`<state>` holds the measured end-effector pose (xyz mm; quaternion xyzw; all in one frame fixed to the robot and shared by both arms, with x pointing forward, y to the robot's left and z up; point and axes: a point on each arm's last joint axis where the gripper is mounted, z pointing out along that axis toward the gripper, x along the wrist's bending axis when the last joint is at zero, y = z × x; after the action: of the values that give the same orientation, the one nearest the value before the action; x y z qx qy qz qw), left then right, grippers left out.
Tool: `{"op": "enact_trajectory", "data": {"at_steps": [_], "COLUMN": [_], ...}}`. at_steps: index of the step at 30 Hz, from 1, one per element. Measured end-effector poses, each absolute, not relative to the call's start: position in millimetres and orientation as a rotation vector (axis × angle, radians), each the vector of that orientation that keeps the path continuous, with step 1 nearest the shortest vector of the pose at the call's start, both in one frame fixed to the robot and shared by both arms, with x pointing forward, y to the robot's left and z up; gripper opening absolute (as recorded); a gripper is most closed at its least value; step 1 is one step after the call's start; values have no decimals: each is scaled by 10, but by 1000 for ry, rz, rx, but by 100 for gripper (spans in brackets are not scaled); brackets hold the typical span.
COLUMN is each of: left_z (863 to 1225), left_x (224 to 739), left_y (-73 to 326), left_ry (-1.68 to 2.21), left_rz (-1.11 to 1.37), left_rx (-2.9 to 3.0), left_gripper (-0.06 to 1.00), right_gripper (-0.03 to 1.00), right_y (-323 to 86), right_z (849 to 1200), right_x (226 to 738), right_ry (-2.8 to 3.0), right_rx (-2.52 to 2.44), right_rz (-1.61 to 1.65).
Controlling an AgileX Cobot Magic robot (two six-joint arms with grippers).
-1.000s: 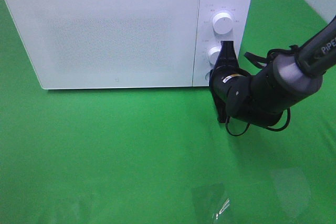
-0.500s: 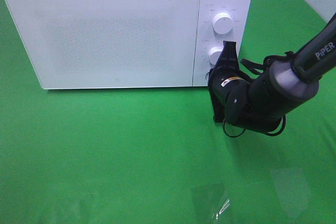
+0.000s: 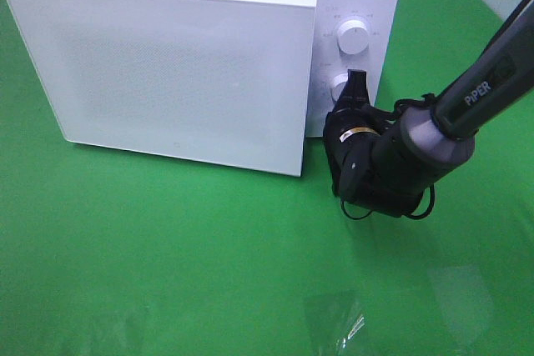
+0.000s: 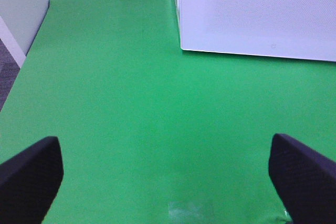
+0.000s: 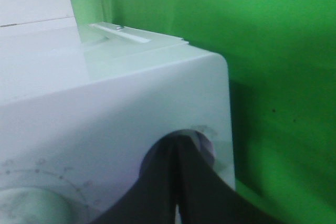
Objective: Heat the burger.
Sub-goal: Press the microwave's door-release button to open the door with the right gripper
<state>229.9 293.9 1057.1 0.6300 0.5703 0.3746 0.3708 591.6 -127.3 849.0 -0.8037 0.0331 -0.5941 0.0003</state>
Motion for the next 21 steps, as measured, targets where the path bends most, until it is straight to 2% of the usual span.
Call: {"op": "enact_trajectory", "data": {"at_steps": [21], "left_z": [10571], "left_x": [2299], "left_y": [2939], "left_ry": [1463], "left_rz": [961], "left_rx": [1616], "left_gripper": [99], "right_gripper": [0], "right_y": [-1270], "right_z": [8489], "right_x": [5917], "right_ry": [89], "right_rx": [-2543], "right_rz": [-1869]}}
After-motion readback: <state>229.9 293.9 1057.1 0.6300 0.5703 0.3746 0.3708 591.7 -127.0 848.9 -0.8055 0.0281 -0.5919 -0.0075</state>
